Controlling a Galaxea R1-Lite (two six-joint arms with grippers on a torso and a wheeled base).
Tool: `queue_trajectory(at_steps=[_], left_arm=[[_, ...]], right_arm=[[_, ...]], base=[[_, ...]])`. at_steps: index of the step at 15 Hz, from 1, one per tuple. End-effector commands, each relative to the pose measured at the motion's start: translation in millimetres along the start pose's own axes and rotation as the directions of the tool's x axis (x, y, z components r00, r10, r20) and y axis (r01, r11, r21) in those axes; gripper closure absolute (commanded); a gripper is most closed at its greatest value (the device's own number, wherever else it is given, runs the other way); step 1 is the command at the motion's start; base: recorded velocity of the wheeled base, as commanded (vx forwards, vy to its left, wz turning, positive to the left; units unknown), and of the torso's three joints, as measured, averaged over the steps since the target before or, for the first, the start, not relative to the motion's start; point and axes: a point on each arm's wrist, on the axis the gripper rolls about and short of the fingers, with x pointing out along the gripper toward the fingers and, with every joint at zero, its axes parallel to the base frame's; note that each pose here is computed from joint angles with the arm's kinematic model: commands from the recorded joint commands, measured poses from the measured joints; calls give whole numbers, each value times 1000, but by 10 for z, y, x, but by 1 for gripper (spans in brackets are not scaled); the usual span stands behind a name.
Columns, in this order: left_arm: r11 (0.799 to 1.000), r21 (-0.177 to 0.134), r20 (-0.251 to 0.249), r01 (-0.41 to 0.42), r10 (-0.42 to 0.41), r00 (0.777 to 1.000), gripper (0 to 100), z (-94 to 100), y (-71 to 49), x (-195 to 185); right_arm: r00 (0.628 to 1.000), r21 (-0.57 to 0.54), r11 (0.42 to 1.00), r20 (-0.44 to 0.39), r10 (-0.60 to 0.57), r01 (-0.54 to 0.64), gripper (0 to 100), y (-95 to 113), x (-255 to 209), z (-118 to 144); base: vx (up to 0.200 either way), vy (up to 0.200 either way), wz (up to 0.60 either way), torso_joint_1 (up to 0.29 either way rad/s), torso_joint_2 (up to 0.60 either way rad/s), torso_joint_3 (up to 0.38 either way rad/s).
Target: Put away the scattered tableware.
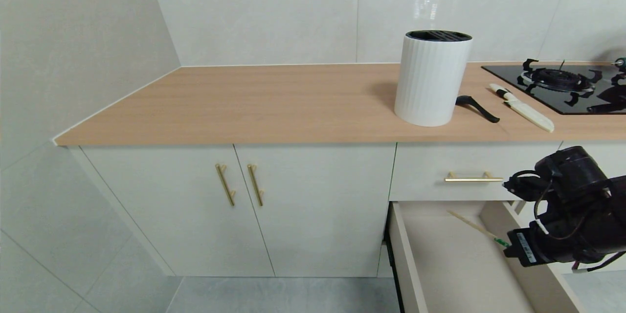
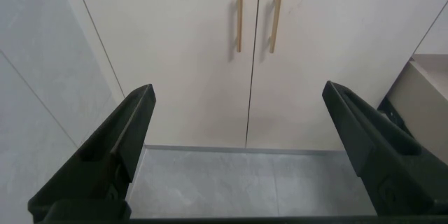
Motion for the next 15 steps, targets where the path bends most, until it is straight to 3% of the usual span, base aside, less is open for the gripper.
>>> queue_trajectory(at_steps=[1,6,15], left_arm=[[1000,0,-2,-1,1,1000,0,0,0,1],[1000,0,-2,-1,1,1000,0,0,0,1],[1000,0,-2,1,-1,1000,0,0,0,1]], right_arm=[[1000,2,1000,-28,1,-1,100,26,216,-26],[998,0,999,-35,-45,45,100,20,419,-26],[999,5,999,0,-47,47,100,15,596,-26]], base=[[0,0,0,0,0,0],[0,0,0,-40,96,61],[0,0,0,-138,443,295]])
